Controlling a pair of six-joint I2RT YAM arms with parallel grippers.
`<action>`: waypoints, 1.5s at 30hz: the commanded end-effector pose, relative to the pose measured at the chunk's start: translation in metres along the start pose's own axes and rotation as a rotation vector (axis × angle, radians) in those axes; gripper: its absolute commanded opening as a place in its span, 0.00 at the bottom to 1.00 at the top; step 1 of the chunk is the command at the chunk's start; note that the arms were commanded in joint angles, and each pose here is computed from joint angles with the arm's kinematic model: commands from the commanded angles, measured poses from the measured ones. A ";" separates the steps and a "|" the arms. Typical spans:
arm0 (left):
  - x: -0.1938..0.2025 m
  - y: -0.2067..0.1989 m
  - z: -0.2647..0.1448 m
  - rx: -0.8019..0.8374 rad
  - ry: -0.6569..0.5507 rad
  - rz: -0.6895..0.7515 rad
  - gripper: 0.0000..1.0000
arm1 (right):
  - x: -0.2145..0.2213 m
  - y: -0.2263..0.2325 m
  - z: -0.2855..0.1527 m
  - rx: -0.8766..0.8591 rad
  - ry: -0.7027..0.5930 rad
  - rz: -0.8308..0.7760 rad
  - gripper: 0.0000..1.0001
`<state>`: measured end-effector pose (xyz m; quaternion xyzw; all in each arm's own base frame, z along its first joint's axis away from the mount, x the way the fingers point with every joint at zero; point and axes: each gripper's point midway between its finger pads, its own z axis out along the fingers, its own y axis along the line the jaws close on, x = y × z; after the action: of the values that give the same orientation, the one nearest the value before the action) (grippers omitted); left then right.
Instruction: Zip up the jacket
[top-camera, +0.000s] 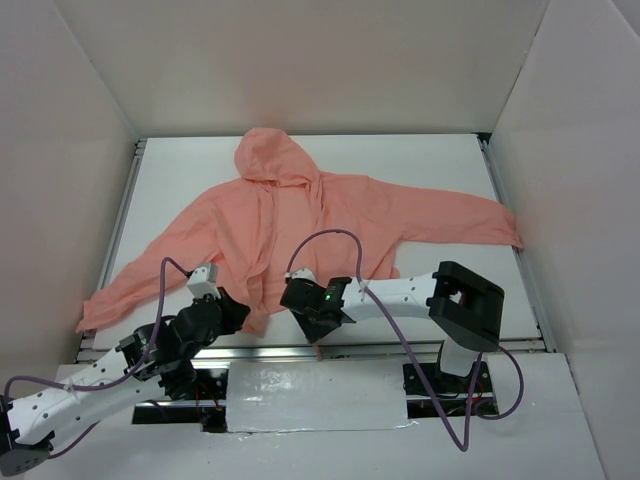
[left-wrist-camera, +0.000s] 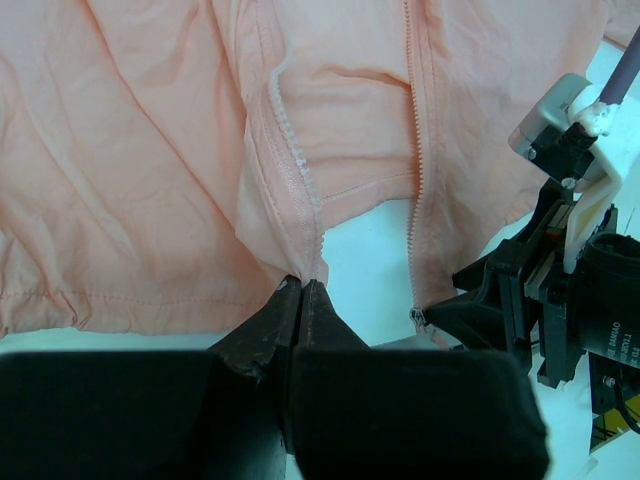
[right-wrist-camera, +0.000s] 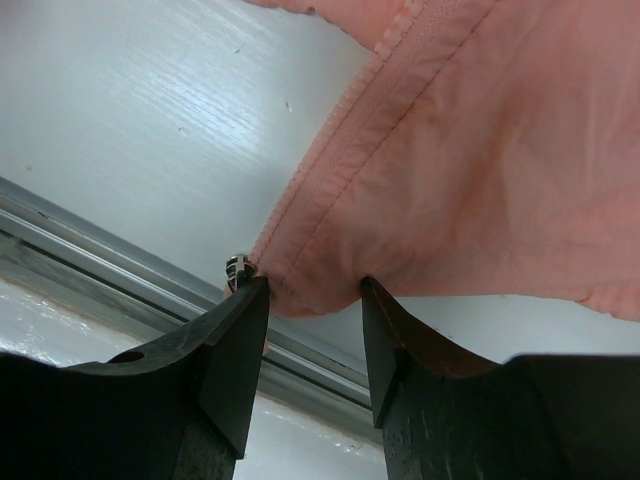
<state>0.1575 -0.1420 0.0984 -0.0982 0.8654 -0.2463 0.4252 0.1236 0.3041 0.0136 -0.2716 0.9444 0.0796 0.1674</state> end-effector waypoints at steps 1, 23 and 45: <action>-0.006 -0.007 0.001 0.022 -0.018 0.005 0.00 | -0.005 0.015 0.003 -0.028 -0.010 -0.012 0.50; -0.009 -0.011 0.013 0.016 -0.053 0.003 0.00 | -0.089 0.000 -0.025 0.015 -0.319 0.222 0.00; -0.082 -0.112 -0.012 0.522 -0.407 0.057 0.00 | -0.109 0.005 -0.200 -0.711 -1.002 -0.093 0.00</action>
<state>0.2023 -0.1897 0.1779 -0.0492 0.7339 -0.3611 0.5732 0.1760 0.2974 0.1683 -0.1826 0.7979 0.3780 0.4325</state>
